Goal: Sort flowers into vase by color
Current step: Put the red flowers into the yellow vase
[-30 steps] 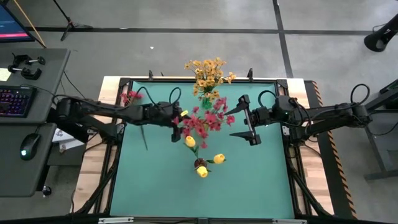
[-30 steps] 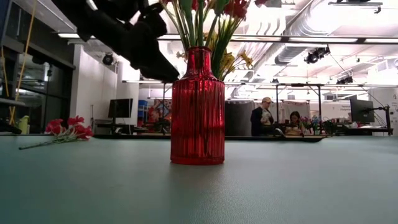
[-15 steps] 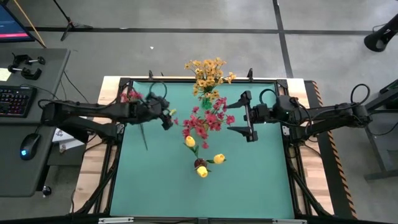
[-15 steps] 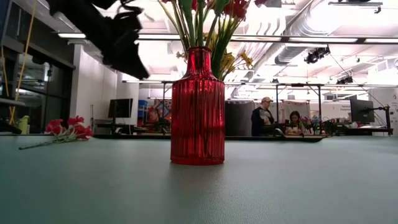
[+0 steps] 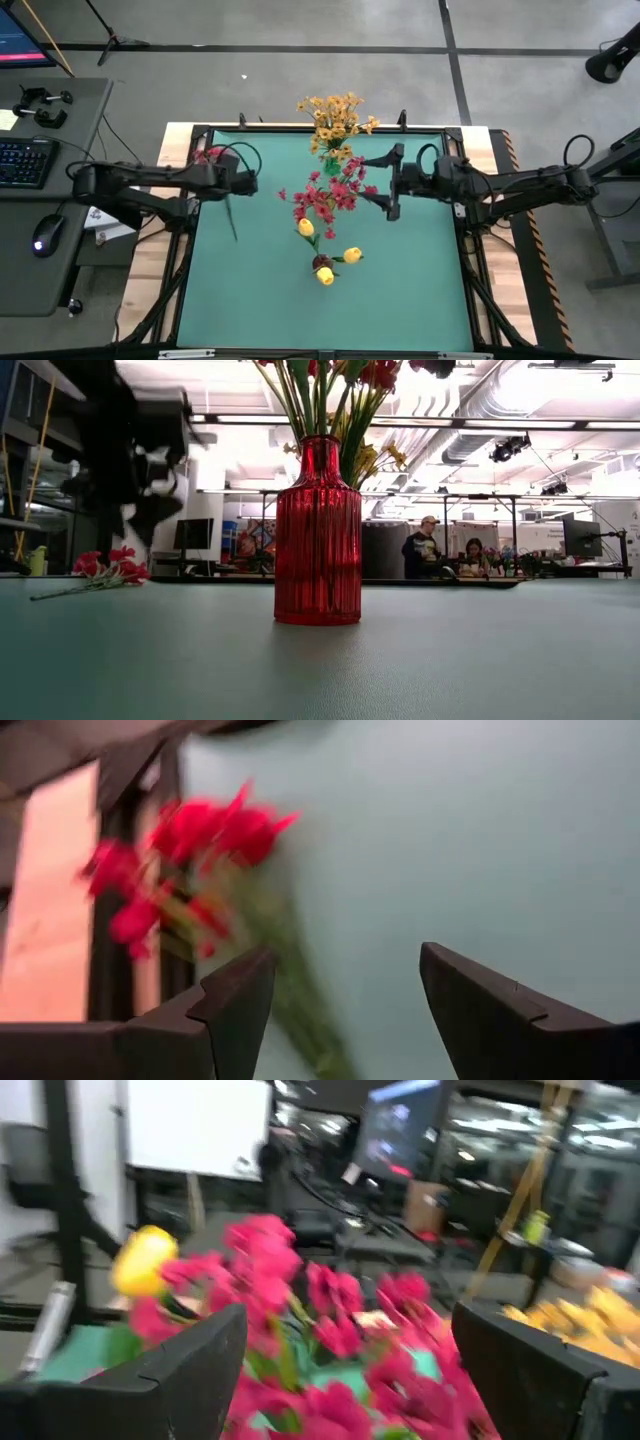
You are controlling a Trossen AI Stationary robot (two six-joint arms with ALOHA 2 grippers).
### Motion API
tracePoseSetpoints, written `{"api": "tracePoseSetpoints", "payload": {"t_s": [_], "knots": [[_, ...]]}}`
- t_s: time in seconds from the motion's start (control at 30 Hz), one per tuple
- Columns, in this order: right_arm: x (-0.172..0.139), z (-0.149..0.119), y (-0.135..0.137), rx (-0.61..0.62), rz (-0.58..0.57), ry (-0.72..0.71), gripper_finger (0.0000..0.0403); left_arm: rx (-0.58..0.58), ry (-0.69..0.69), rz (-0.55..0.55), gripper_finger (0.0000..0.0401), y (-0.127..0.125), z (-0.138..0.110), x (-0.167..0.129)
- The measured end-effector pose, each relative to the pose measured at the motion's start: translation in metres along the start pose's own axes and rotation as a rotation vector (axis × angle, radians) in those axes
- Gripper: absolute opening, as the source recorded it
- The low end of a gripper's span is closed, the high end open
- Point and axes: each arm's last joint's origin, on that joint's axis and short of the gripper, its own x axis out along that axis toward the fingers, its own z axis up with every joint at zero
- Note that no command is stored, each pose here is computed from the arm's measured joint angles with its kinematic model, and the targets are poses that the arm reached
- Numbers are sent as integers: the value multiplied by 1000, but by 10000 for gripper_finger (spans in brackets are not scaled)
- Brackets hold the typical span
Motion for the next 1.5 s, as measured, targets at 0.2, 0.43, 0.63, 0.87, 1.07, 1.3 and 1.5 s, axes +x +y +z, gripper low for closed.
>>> {"api": "tracePoseSetpoints", "payload": {"t_s": [0.2, 0.43, 0.63, 0.87, 1.07, 1.3, 1.5], "knots": [[6, -10, 0, 15, -79, 69, 342, -101, 97, 126, 239, 4, -16, 27], [15, -20, 2, 9, -75, 114, 342, -217, 134, 179, 239, 3, -38, 46], [16, -22, 2, 9, -74, 124, 342, -243, 107, 171, 238, -2, -43, 55], [16, -23, 2, 8, -75, 128, 342, -241, 148, 169, 173, -4, -45, 58], [16, -23, 2, 8, -75, 129, 342, -184, 162, 131, 43, -7, -47, 56], [16, -23, 2, 9, -74, 130, 342, -76, 38, 31, 15, -22, -38, 44], [16, -23, 3, 34, -75, 133, 342, -9, -260, -116, 4, -36, 5, -7]]}}
